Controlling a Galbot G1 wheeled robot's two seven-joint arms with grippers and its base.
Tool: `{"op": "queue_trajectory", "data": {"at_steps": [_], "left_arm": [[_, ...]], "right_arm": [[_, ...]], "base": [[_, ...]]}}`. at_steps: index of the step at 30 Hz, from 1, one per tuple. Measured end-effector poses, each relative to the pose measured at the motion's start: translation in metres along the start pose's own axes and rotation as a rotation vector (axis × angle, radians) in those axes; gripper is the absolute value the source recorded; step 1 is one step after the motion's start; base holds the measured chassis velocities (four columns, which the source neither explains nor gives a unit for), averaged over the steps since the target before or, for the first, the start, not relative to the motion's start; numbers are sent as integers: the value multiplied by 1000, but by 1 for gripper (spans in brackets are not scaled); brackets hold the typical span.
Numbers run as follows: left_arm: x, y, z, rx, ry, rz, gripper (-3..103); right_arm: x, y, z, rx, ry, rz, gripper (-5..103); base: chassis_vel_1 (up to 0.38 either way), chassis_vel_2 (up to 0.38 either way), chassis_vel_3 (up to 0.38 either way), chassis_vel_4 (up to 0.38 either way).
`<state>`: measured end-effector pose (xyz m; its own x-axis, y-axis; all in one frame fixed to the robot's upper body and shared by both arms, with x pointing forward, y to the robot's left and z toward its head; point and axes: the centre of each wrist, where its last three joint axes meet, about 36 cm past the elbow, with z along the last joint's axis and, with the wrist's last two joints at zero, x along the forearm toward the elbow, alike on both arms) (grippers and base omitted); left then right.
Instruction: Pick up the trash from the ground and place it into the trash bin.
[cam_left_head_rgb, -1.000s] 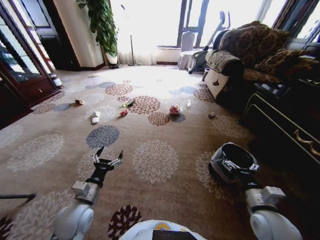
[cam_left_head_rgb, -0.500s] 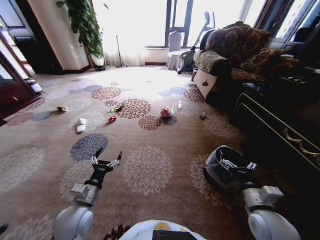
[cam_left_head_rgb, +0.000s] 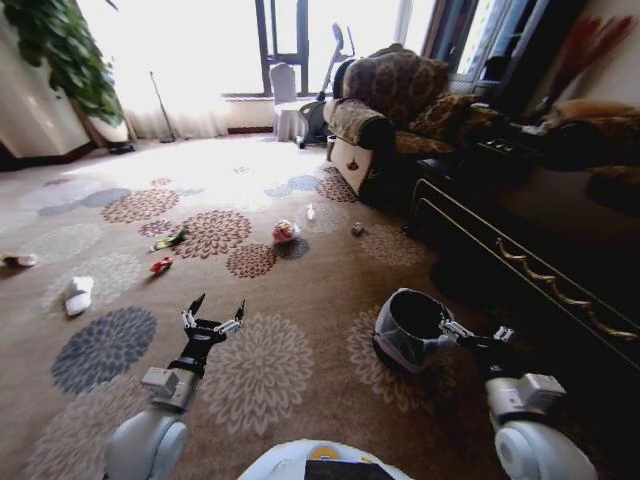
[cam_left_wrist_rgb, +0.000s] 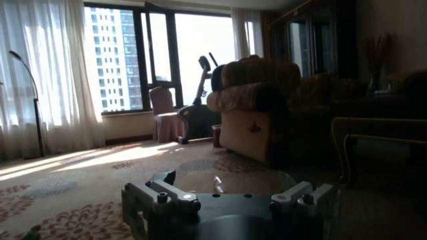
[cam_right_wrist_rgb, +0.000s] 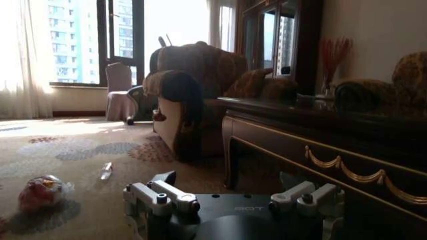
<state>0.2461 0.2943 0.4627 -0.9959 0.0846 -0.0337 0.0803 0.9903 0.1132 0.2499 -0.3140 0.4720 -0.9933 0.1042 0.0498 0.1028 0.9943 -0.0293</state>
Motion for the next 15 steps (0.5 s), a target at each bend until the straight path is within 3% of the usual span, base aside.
{"op": "queue_trajectory", "data": {"at_steps": [15], "left_arm": [[2, -1, 5, 11, 2, -2, 100]], "right_arm": [[-4, 6, 7, -5, 34, -22, 100]], "base": [[-225, -32, -22, -216]]}}
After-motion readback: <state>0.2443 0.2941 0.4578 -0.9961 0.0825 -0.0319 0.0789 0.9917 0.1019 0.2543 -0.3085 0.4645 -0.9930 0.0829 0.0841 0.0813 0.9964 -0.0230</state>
